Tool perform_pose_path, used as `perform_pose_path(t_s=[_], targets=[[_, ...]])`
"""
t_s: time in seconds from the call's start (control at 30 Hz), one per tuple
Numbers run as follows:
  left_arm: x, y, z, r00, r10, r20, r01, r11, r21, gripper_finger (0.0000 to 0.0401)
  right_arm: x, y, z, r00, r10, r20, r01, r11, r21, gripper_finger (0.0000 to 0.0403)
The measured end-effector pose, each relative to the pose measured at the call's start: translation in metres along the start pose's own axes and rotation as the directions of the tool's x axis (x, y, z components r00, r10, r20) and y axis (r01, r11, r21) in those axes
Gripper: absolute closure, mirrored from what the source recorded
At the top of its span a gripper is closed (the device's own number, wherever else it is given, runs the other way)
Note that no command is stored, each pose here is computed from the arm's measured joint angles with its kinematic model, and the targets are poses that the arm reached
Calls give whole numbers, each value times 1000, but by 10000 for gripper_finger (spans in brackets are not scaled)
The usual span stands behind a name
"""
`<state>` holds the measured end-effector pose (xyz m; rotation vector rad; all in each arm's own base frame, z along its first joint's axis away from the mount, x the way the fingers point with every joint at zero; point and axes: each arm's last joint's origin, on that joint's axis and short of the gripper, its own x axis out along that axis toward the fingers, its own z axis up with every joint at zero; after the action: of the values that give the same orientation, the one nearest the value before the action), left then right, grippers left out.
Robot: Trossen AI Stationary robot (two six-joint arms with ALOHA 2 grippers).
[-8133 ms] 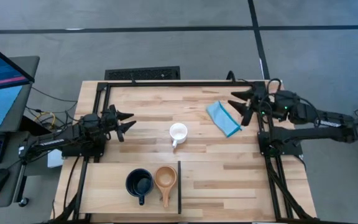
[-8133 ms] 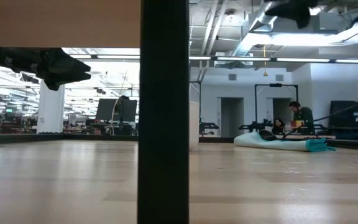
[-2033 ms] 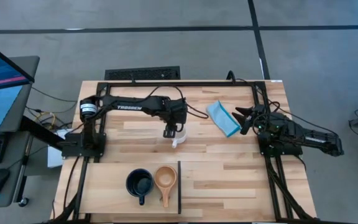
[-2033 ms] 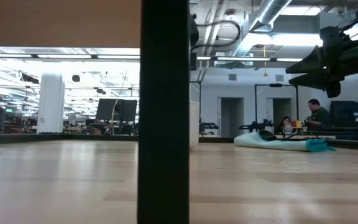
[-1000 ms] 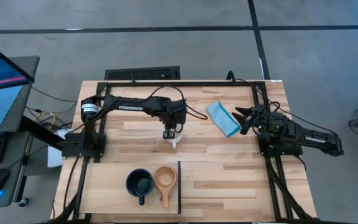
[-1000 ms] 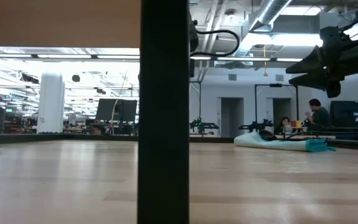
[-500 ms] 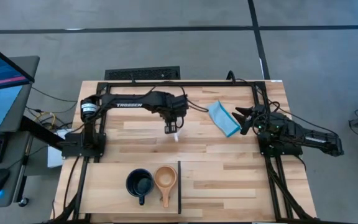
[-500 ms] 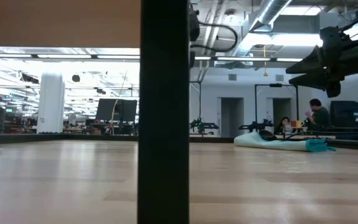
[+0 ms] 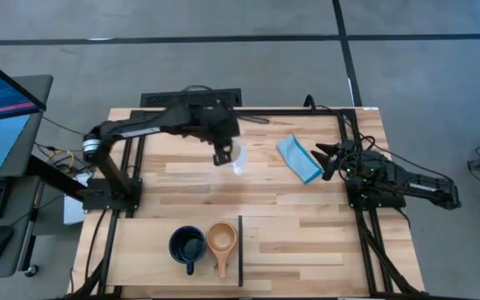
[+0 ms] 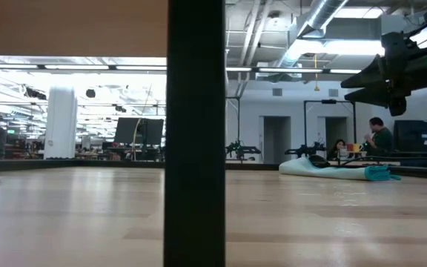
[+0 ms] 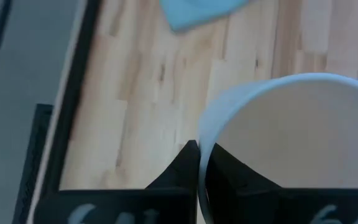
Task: Stack small to large cups/mugs on shelf
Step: Put the white mug on the shelf
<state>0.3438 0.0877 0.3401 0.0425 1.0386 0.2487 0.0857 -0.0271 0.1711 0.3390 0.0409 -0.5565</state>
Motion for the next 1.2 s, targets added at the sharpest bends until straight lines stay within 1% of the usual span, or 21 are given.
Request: perform_pose_path(t_s=[0.17, 0.3, 0.47, 0.57, 0.7, 0.77, 0.87, 0.97, 1.07, 1.2], targets=[[-45, 7, -10, 996, 21, 82, -16, 998, -58, 401, 0, 0, 0, 1000, 0, 0, 0, 1000, 0, 171], [-66, 4, -27, 993, 17, 118, -5, 995, -103, 401, 0, 0, 0, 1000, 0, 0, 0, 1000, 0, 171], [-76, -8, -62, 994, 5, 108, 12, 987, -162, 401, 0, 0, 0, 1000, 0, -1, 0, 1000, -1, 171], [-85, -14, -84, 993, 20, 114, 2, 981, -193, 401, 0, 0, 0, 1000, -1, 0, 1, 1000, 0, 171], [-115, -15, -111, 986, 57, 158, -16, 969, -247, 401, 0, 0, 0, 1000, -1, 0, 1, 1000, 0, 171], [-132, -15, -125, 984, 59, 167, -11, 962, -273, 401, 0, 0, 0, 1000, -1, 0, 1, 1000, 0, 171], [-153, -18, -146, 984, 38, 175, 16, 955, -297, 401, 0, 0, 0, 1000, -1, 0, 1, 1000, 0, 171], [-165, -22, -161, 985, 5, 173, 46, 958, -285, 401, 0, 0, 0, 1000, -1, 0, 1, 1000, 0, 171], [-172, -28, -171, 987, -32, 155, 72, 964, -256, 401, 0, 0, 0, 1000, -2, 0, 2, 1000, 0, 171], [-176, -35, -180, 986, -104, 127, 133, 960, -248, 401, 0, 0, 0, 1000, -1, 0, 1, 1000, 0, 171]])
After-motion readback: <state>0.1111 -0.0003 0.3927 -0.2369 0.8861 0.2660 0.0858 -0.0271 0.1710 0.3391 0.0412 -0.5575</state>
